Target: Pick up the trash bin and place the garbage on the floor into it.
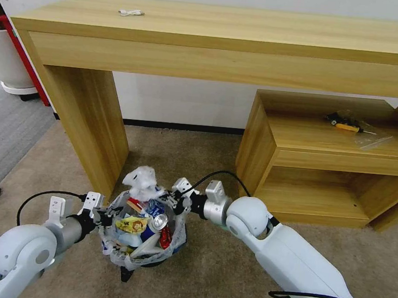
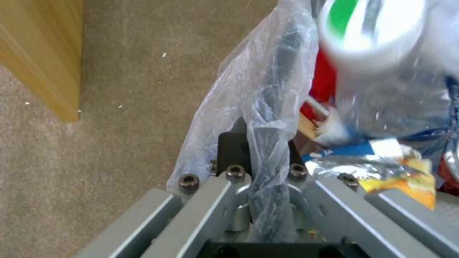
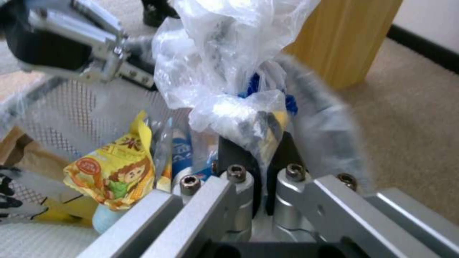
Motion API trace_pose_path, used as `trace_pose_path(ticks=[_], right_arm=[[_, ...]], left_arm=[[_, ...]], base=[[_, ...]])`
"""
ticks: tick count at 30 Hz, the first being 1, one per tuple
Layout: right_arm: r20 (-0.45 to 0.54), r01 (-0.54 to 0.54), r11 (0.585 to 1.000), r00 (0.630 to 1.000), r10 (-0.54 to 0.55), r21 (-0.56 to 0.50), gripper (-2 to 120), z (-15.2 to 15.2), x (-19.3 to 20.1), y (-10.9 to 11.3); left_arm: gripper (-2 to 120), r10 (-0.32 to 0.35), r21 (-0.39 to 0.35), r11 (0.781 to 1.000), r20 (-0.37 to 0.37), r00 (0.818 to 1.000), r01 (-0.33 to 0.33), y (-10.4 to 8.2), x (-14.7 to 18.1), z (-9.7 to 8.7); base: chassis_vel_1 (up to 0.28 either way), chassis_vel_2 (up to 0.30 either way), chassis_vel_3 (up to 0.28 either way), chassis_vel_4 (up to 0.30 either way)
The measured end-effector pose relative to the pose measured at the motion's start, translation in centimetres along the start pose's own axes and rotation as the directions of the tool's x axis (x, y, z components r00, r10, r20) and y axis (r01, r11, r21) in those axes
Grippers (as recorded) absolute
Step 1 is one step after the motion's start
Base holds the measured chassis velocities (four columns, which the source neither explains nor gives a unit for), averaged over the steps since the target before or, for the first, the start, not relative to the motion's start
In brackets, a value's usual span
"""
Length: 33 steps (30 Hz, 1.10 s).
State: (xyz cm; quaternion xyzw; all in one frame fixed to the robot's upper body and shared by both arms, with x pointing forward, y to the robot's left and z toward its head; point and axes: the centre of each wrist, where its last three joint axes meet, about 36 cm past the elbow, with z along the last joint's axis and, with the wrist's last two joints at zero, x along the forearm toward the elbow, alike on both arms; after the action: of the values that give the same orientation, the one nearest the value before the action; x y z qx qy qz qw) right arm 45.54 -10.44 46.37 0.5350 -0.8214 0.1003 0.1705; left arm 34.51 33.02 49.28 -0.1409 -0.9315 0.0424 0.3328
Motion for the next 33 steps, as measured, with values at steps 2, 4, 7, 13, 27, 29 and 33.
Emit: trace_pose_path(ticks=[2,4,7,13,27,29,33], right_arm=[[-0.008,0.011,1.000,1.000,-0.011,-0.002,0,0.0,-0.2,0.3],[-0.012,0.019,1.000,1.000,-0.019,-0.004,0,0.0,-0.4,0.4],[-0.041,0.035,0.999,0.999,-0.036,-0.012,0,0.1,-0.7,0.9],[-0.080,0.045,0.999,0.996,-0.047,-0.031,0,0.2,-0.8,1.3],[-0.038,-0.002,0.999,0.999,0.000,-0.048,46,-0.9,0.3,1.6],[-0.036,-0.003,0.999,0.999,0.002,-0.048,50,-0.9,0.4,1.6],[-0.014,-0.014,0.999,1.000,0.014,-0.051,65,-1.4,0.9,1.5]], left_arm=[[0,0.003,0.011,1.000,0.002,1.000,-0.003,-0.5,0.2,-0.2],[0,0.006,0.014,1.000,0.004,1.000,-0.007,-0.7,0.3,-0.3],[0,0.008,0.013,1.000,0.007,1.000,-0.008,-0.8,0.5,-0.5],[0,0.005,0.012,1.000,0.012,1.000,-0.005,-0.7,0.8,-0.6],[0,-0.028,0.044,0.999,0.004,1.000,0.028,0.9,0.1,-0.2],[0,-0.029,0.045,0.999,0.003,1.000,0.029,0.9,0.0,-0.2],[0,-0.040,0.053,0.998,-0.003,0.999,0.041,1.6,-0.3,-0.1]], base=[[0.000,0.000,0.000,0.000],[0.000,0.000,0.000,0.000],[0.000,0.000,0.000,0.000],[0.000,0.000,0.000,0.000],[0.000,0.000,0.000,0.000],[0.000,0.000,0.000,0.000],[0.000,0.000,0.000,0.000]])
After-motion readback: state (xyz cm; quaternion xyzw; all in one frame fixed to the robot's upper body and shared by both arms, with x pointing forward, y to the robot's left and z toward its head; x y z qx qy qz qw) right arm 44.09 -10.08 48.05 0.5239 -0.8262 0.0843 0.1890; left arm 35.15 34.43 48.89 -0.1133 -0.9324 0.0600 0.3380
